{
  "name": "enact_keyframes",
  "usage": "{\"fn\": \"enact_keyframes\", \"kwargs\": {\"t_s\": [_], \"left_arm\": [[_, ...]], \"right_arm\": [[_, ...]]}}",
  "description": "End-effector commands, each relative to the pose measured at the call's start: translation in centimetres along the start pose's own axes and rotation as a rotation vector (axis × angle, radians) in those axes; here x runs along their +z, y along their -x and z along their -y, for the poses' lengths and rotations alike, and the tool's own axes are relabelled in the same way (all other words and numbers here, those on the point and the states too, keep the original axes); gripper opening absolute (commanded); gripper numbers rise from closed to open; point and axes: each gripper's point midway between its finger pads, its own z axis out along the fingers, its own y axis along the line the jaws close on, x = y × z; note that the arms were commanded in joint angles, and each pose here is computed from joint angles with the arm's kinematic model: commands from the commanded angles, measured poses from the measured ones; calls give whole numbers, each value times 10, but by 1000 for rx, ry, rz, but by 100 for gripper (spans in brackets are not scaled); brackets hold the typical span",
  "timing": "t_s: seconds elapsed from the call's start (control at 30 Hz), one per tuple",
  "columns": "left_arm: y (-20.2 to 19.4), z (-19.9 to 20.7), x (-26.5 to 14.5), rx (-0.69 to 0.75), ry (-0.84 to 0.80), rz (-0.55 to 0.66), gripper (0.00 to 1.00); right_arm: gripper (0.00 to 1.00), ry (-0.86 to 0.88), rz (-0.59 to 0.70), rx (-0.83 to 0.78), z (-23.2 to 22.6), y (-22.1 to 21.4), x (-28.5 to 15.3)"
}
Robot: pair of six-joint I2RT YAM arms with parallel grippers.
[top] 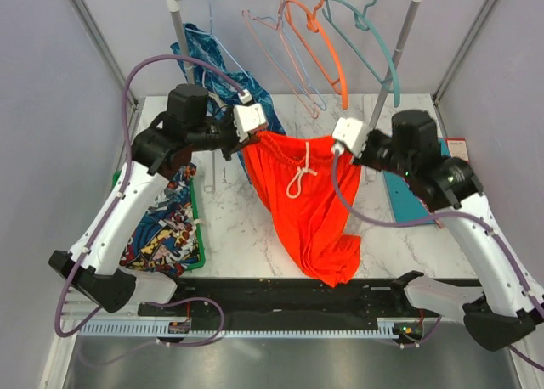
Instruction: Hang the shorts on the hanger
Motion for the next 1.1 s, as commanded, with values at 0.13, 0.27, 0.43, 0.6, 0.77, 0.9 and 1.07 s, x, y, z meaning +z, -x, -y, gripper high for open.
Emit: {"fn": "enact_keyframes", "kwargs": {"t_s": [0.13, 0.27, 0.43, 0.6, 0.77, 0.9, 1.07], "left_arm": [[12, -16, -31, 167, 145, 87, 2], [-81, 56, 8, 197, -95, 11, 2], [-161, 100, 50, 158, -296, -109, 2], [-199, 129, 73, 214, -320, -164, 3], [-217, 168, 64, 318, -433, -195, 22], [-204, 165, 55, 267, -415, -223, 49], [-151, 140, 13, 118, -330, -162, 68]], "right_arm": [[0, -15, 87, -135, 18, 0, 2], [0, 137, 97, -184, -57, -53, 38], [2, 219, 46, -314, -106, -108, 84], [4, 324, -48, -383, -150, -147, 118], [31, 380, -50, -415, -173, -146, 108], [85, 348, -32, -345, -163, -125, 86], [98, 276, -49, -218, -125, -87, 28]]}}
